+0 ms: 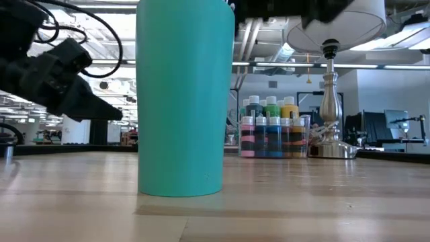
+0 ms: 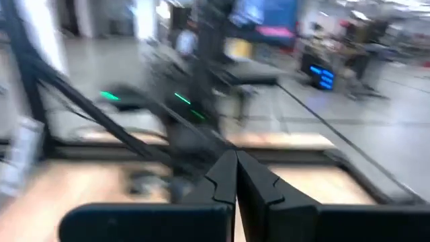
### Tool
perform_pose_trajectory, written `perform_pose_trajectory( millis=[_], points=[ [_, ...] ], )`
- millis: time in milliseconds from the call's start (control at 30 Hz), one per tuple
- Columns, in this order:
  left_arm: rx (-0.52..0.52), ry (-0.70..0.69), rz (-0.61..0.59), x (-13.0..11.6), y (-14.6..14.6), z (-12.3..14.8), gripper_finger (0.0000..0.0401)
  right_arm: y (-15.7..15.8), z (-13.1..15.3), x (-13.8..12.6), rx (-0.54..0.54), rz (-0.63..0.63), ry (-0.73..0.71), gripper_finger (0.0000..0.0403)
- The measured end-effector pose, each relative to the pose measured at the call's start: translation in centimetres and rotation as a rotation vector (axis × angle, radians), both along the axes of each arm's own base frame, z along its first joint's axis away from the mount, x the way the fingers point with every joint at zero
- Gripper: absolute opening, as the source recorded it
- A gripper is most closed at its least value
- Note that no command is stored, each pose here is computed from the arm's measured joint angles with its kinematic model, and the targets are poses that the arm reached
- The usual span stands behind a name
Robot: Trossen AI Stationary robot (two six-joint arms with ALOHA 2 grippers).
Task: Pick & Place Paint Supplies
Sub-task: Return to Home Position
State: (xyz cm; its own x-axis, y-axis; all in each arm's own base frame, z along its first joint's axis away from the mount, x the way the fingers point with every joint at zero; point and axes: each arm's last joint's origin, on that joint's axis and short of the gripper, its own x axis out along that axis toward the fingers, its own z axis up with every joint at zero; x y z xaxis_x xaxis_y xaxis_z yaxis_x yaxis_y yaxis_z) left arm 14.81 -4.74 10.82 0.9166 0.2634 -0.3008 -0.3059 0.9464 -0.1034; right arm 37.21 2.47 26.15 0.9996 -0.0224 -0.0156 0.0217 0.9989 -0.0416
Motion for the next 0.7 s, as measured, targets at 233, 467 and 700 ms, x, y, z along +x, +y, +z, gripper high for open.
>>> perform_pose_trajectory(
  millis=[233,467,700],
  points=[
    [0.019,0.013,0.019,0.7,2.0,0.1,0.0,-5.5,-2.4,-4.2,-0.006,-0.084,-0.092,0.0],
    [0.05,-0.048,0.127,1.2,4.0,0.9,0.0,-10.2,-5.9,-9.3,0.068,-0.146,-0.231,0.0],
    [-0.006,-0.109,0.059,2.2,5.6,1.8,0.0,-11.2,-8.4,-12.8,0.06,-0.204,-0.23,0.0]
  ],
)
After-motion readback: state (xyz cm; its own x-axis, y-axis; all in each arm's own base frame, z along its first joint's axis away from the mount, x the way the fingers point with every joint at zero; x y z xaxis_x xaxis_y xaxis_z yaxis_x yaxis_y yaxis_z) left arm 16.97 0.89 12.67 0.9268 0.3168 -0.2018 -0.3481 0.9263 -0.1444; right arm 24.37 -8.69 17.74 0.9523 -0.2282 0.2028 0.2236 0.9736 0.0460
